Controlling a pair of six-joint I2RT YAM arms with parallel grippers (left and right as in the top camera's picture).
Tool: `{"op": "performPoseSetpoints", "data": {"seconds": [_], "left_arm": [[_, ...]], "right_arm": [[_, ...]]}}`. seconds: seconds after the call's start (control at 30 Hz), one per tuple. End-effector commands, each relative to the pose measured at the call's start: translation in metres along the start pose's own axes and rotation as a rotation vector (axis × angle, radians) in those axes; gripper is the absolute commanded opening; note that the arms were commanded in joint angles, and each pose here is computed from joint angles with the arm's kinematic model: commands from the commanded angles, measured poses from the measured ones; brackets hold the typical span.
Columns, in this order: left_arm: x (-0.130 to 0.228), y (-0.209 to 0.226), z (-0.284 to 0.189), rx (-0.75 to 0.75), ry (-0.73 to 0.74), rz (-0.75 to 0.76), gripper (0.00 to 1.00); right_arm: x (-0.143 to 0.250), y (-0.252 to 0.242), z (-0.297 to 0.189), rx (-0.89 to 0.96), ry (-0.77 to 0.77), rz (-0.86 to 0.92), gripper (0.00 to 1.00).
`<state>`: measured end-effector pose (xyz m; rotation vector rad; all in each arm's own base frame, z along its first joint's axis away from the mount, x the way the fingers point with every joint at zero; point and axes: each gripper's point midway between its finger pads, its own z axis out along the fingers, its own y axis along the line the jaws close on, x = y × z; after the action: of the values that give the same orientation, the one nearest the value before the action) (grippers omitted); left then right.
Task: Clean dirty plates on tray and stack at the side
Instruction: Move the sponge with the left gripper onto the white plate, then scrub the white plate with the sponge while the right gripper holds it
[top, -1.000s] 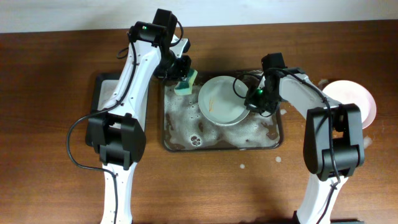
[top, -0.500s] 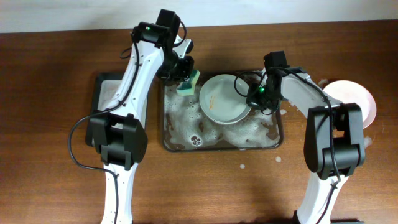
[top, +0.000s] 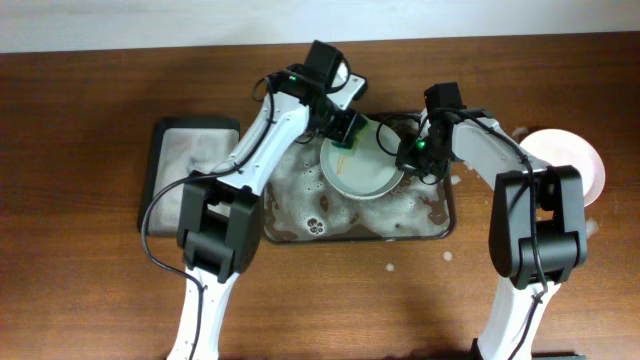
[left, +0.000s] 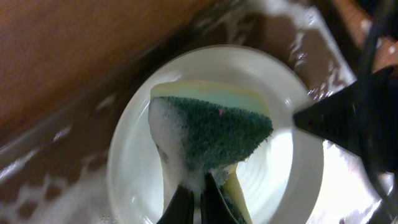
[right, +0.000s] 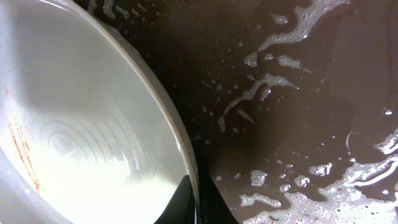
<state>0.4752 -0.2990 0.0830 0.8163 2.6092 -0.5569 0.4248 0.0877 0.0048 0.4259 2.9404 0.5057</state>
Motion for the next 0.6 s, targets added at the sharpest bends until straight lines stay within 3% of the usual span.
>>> {"op": "performPoseSetpoints", "data": {"seconds": [0.0,0.1,0.27,0.43,0.57], "left_arm": [[0.017,-0.002,0.038,0.033,0.057,-0.019,0.00],[0.047,-0.012,0.052,0.118,0.168,-0.095,0.00],[0.088,-0.015,0.041,0.118,0.339,-0.189,0.00],[0.063,0.009,0.048,0.026,0.230,-0.144,0.00],[0.015,0.040,0.057,-0.130,0.028,-0.069,0.00]], "right_arm": [[0.008,-0.018,0.014,0.061,0.027,0.007,0.04],[0.008,-0.018,0.014,0.061,0.027,0.007,0.04],[0.007,-0.018,0.014,0.060,0.024,0.006,0.04],[0.007,-0.018,0.014,0.060,0.024,0.006,0.04],[0.008,-0.018,0.014,0.060,0.024,0.006,0.04]]}}
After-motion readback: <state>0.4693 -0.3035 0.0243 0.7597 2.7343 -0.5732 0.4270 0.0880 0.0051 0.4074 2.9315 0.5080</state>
